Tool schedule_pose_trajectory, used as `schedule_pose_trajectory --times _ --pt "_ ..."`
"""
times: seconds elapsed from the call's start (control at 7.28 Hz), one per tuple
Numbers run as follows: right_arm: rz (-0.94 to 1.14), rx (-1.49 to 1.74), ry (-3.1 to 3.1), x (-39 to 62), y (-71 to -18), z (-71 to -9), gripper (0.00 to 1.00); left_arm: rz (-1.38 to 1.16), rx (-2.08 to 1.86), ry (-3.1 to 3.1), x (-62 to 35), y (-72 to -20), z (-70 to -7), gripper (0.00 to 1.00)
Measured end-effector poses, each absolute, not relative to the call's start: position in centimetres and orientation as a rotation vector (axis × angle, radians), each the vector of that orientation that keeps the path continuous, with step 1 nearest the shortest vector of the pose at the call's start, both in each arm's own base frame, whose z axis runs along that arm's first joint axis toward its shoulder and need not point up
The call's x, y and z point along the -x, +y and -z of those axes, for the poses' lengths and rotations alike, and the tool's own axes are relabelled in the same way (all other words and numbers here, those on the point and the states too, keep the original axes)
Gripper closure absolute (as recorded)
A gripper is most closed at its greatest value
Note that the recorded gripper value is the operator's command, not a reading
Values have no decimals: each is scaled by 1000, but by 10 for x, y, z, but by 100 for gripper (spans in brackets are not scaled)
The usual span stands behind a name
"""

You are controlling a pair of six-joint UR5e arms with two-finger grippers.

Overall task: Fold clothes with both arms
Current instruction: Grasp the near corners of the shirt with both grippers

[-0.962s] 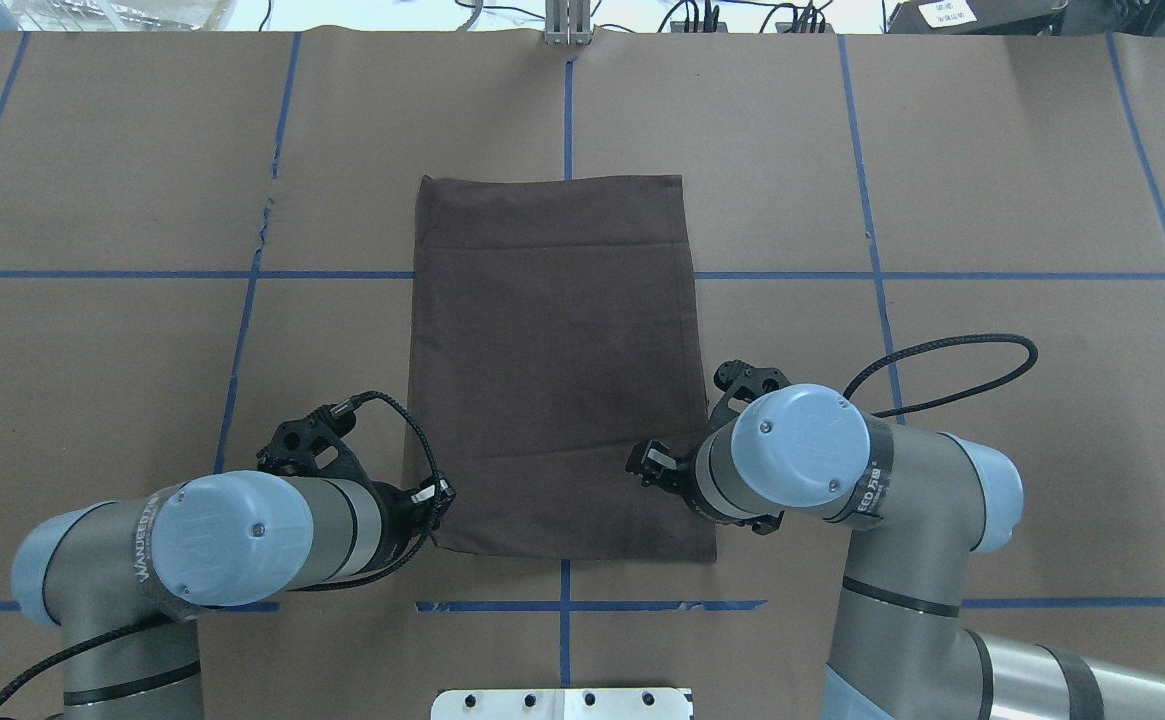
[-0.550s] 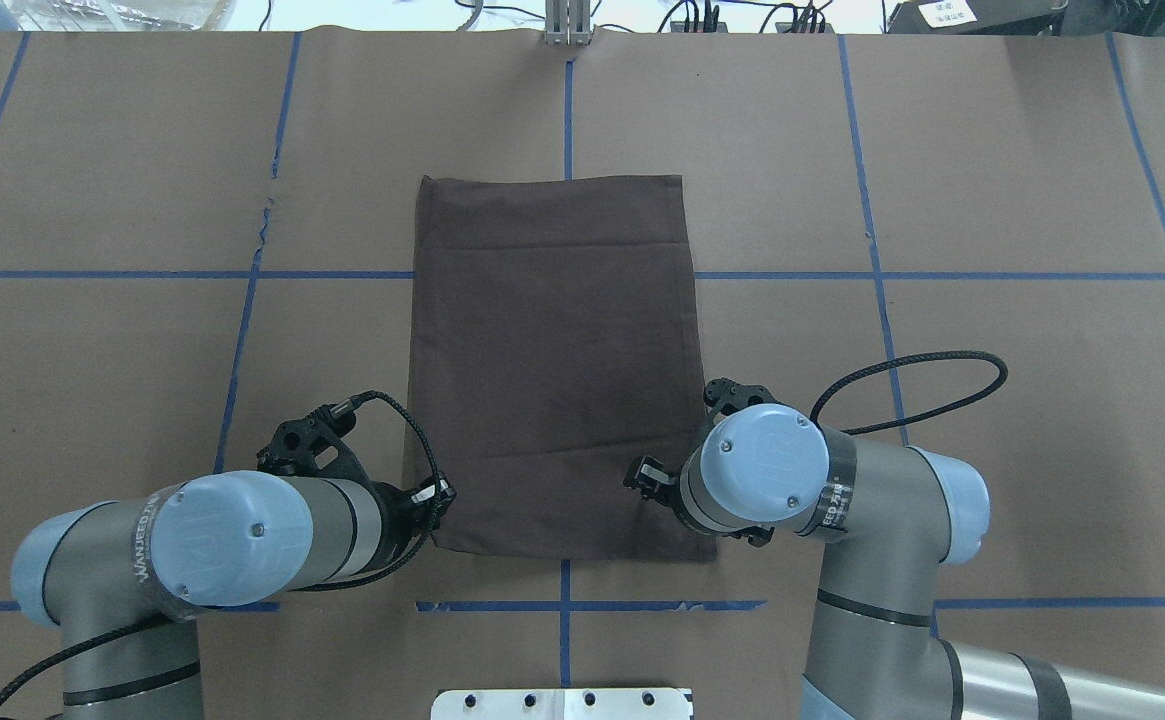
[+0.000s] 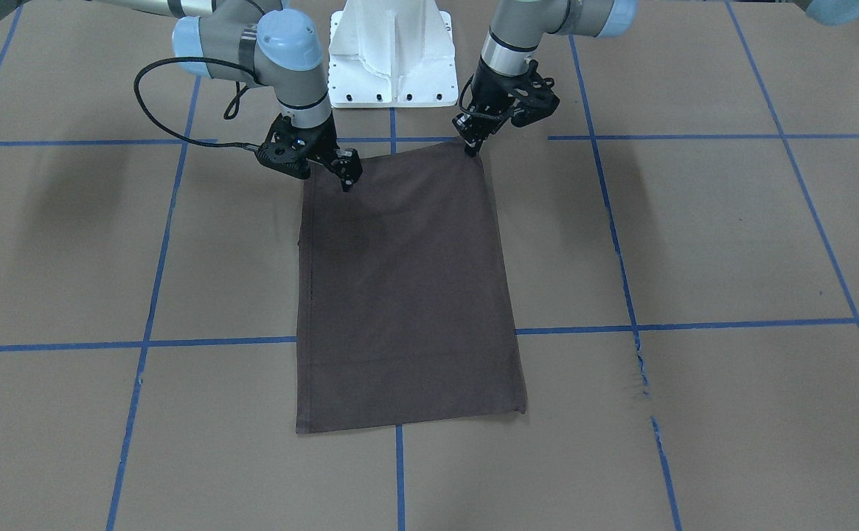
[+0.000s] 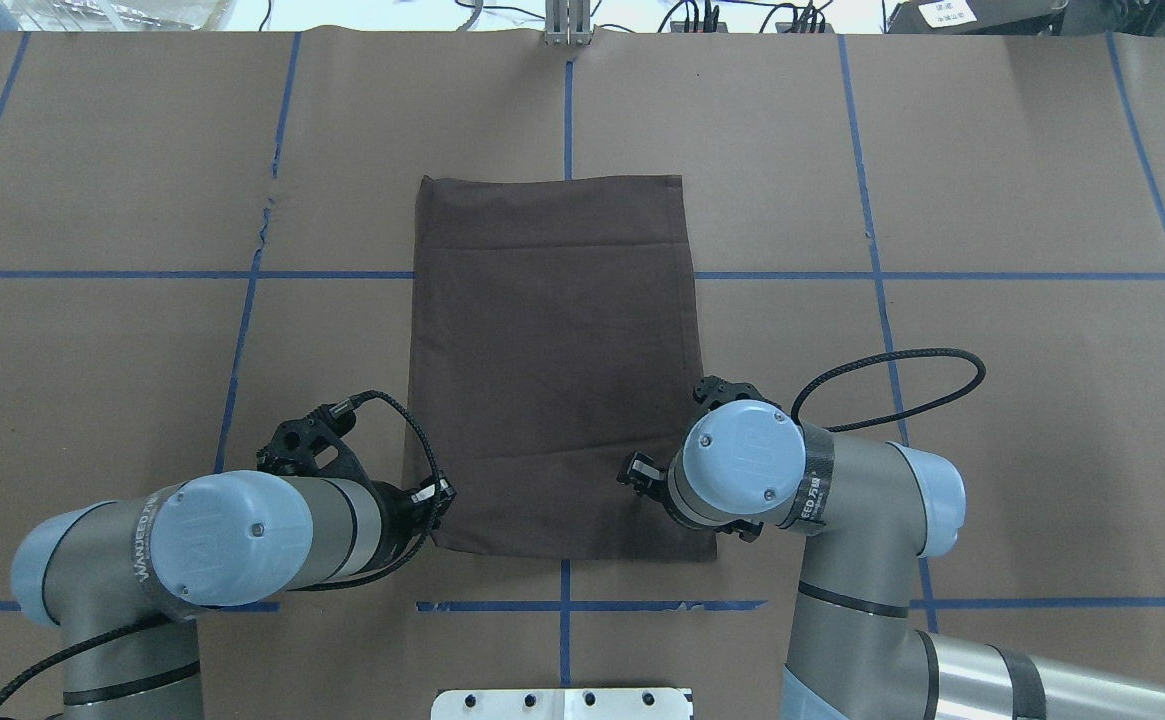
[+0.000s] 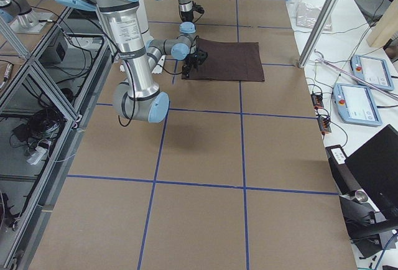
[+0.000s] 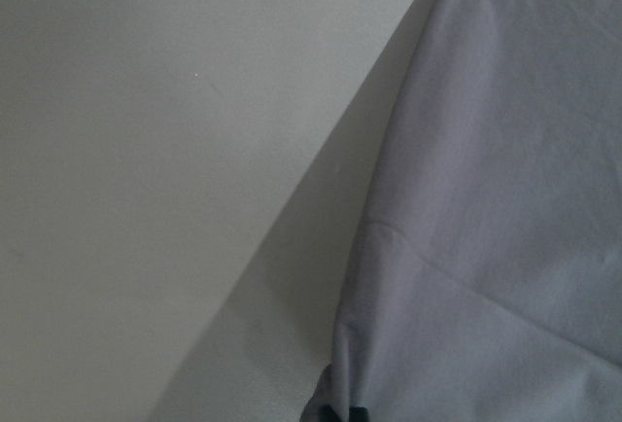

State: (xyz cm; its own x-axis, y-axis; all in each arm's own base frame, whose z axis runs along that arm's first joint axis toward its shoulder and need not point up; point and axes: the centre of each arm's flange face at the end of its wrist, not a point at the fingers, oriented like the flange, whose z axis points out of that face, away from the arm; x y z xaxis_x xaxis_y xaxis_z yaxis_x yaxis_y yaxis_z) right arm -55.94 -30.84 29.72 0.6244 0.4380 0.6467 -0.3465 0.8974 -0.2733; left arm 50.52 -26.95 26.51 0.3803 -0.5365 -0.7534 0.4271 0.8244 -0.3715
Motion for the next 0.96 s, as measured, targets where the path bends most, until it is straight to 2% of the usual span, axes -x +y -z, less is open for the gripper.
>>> schedule_pose_trajectory --times 0.27,0.41,0.69,0.96 --pt "-452 124 -765 557 -306 -305 0 617 123 1008 -505 -270 -265 100" --pt "-450 125 -762 558 -304 -306 8 617 122 1009 -505 -270 -265 100" --pt "-442 127 -756 560 -299 -309 41 619 121 1008 -505 -270 -265 100" --pt "-436 130 -756 561 -295 -310 68 620 120 1008 -505 -271 -265 100"
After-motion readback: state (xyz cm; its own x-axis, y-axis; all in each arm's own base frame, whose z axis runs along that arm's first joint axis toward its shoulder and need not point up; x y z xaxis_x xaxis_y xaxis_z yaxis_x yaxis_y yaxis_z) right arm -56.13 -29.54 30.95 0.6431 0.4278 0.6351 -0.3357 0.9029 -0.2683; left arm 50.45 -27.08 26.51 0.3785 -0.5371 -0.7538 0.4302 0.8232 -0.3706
